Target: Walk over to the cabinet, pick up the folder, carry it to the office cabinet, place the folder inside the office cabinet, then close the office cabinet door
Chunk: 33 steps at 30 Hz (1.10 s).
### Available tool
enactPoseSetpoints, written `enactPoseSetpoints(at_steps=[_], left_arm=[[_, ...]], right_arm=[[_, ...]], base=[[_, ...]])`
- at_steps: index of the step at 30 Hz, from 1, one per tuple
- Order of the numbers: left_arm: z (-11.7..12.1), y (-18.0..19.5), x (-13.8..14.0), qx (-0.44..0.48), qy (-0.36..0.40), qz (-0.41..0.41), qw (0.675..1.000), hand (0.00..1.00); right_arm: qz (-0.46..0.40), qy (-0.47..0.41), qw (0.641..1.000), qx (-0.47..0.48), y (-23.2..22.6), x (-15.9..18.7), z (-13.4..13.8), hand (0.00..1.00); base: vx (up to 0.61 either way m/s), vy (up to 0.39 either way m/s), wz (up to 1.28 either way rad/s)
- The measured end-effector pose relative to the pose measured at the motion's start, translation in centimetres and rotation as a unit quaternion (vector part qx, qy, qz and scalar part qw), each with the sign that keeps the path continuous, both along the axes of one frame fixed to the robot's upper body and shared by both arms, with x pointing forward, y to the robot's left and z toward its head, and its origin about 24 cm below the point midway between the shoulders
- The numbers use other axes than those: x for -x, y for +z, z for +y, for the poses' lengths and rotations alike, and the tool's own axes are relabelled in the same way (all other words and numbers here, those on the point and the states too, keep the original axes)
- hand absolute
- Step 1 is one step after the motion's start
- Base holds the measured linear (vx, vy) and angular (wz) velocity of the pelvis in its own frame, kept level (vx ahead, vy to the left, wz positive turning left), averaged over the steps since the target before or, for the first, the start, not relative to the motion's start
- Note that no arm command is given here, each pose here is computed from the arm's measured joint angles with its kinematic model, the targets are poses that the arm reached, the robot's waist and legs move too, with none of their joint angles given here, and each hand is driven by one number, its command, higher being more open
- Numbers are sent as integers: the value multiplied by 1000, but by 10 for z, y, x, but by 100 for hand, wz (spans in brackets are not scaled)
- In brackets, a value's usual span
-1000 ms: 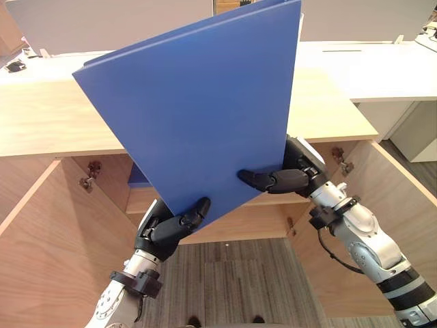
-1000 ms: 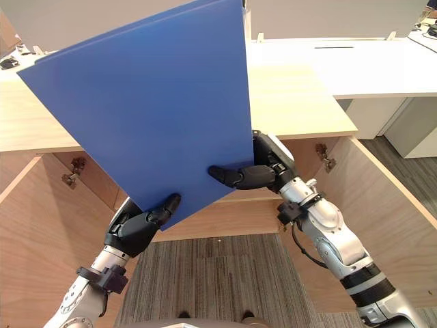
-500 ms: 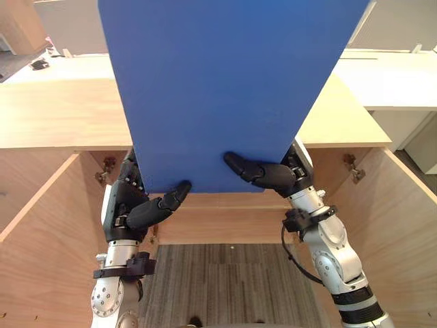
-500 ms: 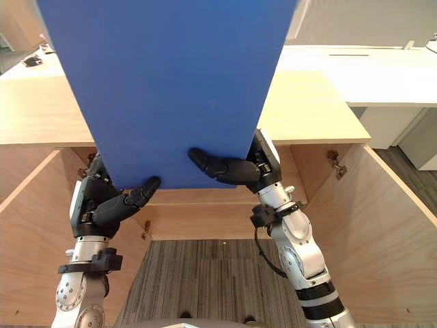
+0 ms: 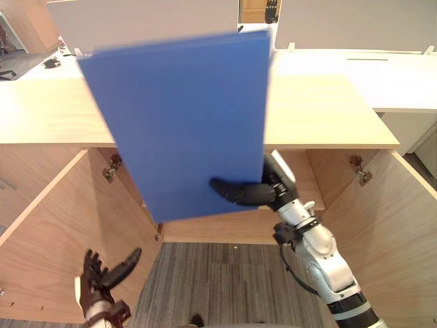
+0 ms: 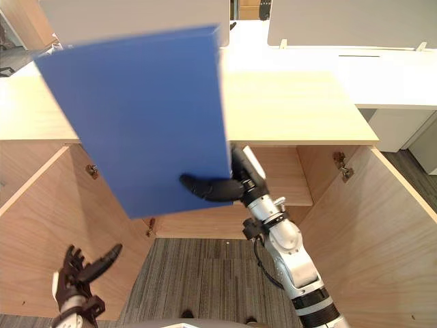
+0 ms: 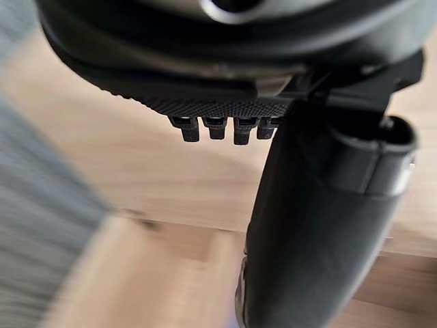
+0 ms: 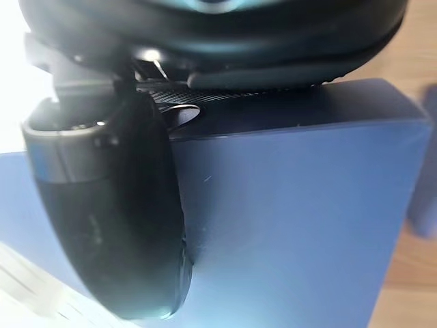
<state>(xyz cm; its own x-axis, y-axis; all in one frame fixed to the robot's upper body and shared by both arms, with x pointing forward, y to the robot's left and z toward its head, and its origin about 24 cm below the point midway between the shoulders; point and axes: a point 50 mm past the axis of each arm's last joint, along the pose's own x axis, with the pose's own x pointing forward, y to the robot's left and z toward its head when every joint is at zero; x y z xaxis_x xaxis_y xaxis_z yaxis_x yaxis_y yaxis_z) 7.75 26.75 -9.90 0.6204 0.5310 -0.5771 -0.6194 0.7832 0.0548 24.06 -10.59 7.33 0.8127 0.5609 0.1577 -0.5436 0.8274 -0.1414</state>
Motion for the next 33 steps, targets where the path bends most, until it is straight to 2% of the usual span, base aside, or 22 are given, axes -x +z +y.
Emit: enactPoseSetpoints(at_steps=[4,5,6,9,16,19,22,25,27,33], left_arm=[[-14,-37,31,49,-30,128,990,100],[-18,-42,32,56,-39,146,987,100],[-19,-43,28,57,-46,147,986,100],[-26,-43,-6,56,-83,128,987,100],[-27,-29,-55,26,-136,76,988,100],[-36,-19,-78,22,-156,37,987,100],[-38,-5,-98,21,-146,-13,989,100],[-41,11,-117,16,-144,-64,987,100],[-44,17,-122,17,-140,-84,987,100],[-49,27,-129,24,-125,-116,985,100]], right_arm=[[36,53,992,111,-36,10,13,0],[39,63,987,140,-44,8,16,0],[35,68,985,155,-45,5,17,0],[-10,66,972,227,-37,-24,22,0],[-48,18,977,206,-8,-55,20,0],[-50,-52,993,94,26,-78,9,0],[-76,-128,987,-54,77,-101,-8,0],[-118,-189,953,-204,141,-119,-34,0],[-129,-209,932,-267,166,-124,-47,0],[-108,-250,883,-382,197,-138,-70,0]], base=[[-6,-22,5],[-34,-17,9],[-109,-20,8],[-222,-27,1],[-213,15,13],[-126,12,6],[-86,-7,5],[-75,-22,5],[-72,-40,1],[-36,-54,0]])
